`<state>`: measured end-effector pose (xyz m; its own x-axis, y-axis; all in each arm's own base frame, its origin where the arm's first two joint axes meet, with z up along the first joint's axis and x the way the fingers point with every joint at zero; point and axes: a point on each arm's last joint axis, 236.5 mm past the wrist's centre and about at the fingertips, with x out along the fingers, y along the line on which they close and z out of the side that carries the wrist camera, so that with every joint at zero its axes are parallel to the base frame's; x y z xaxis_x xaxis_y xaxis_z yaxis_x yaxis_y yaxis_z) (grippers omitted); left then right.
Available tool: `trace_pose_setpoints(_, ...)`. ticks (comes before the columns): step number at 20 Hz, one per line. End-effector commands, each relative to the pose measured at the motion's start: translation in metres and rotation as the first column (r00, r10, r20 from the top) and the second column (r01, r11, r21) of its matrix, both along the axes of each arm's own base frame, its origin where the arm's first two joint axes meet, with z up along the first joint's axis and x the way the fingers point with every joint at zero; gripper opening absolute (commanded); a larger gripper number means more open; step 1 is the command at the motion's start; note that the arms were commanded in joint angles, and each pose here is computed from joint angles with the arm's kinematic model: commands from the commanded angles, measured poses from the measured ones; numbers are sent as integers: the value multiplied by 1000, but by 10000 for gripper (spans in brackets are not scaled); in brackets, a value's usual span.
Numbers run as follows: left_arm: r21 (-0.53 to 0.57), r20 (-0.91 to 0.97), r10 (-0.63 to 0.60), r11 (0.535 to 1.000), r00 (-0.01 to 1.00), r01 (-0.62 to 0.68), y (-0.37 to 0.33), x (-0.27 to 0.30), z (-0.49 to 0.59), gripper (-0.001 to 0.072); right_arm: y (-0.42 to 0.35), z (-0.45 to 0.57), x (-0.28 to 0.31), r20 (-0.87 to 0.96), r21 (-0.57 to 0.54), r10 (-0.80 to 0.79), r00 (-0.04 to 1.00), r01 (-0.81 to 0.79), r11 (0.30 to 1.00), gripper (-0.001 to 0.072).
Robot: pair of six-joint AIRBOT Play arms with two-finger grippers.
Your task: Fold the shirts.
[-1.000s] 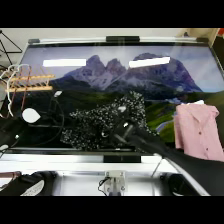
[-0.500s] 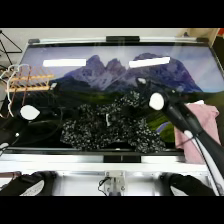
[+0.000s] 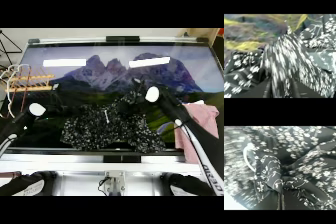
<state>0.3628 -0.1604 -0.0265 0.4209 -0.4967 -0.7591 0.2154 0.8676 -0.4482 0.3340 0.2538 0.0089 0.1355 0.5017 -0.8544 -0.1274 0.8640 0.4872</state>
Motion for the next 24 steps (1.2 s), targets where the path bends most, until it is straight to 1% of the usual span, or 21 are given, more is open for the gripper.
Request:
trace_pose_setpoints(1,-22,-91,-47,999,995,45,15,-11,5,420,7,26,-3,43,49,19,999,-21,999,62)
trace_pose_setpoints(3,-42,-100,-105,994,989,101,27,-13,31,555,7,31,-4,49,56,17,999,-20,998,62)
trace_pose_setpoints(4,-45,-83,-133,991,988,129,36,-10,49,664,7,31,-4,48,56,16,999,-18,998,62)
trace_pose_setpoints(5,-48,-62,-128,991,990,125,46,-5,69,674,7,31,-4,46,56,12,999,-15,998,62)
trace_pose_setpoints(7,-15,17,-83,996,996,83,78,12,110,671,8,31,-5,41,59,13,999,-15,998,63)
trace_pose_setpoints(8,45,60,-47,998,997,45,103,21,126,648,8,31,-6,36,60,15,999,-18,998,63)
trace_pose_setpoints(9,116,82,2,993,997,-12,132,27,135,599,7,30,-8,30,58,19,999,-21,998,63)
trace_pose_setpoints(10,202,90,64,976,994,-81,166,31,141,596,7,30,-10,22,55,24,999,-25,998,63)
trace_pose_setpoints(11,282,91,114,950,989,-135,197,30,142,595,7,29,-12,11,54,25,1000,-25,998,63)
trace_pose_setpoints(12,371,85,157,912,984,-177,230,24,140,588,6,29,-14,0,53,23,1000,-23,998,63)
trace_pose_setpoints(13,462,62,188,865,980,-195,261,14,133,575,6,28,-16,-10,52,21,1000,-20,998,63)
trace_pose_setpoints(14,556,31,223,806,974,-202,293,2,126,539,6,28,-17,-15,51,20,1000,-19,998,63)
trace_pose_setpoints(15,609,11,252,766,968,-206,315,-6,120,539,6,28,-17,-20,51,18,1000,-17,999,63)
trace_pose_setpoints(16,621,6,297,748,955,-237,332,-9,115,539,6,28,-18,-21,52,18,1000,-17,998,63)
trace_pose_setpoints(17,563,33,407,747,913,-353,340,-3,113,546,7,28,-19,-28,54,18,999,-17,998,63)
trace_pose_setpoints(18,504,64,463,749,884,-429,345,6,113,553,7,28,-21,-37,58,20,999,-18,998,63)
trace_pose_setpoints(19,492,84,452,756,888,-432,351,12,110,569,9,29,-24,-49,67,23,999,-20,998,63)
trace_pose_setpoints(20,512,91,430,753,898,-413,360,15,106,569,10,30,-27,-62,75,29,998,-24,997,63)
trace_pose_setpoints(24,533,51,461,738,886,-414,398,7,76,569,10,29,-36,-94,70,50,994,-43,997,63)
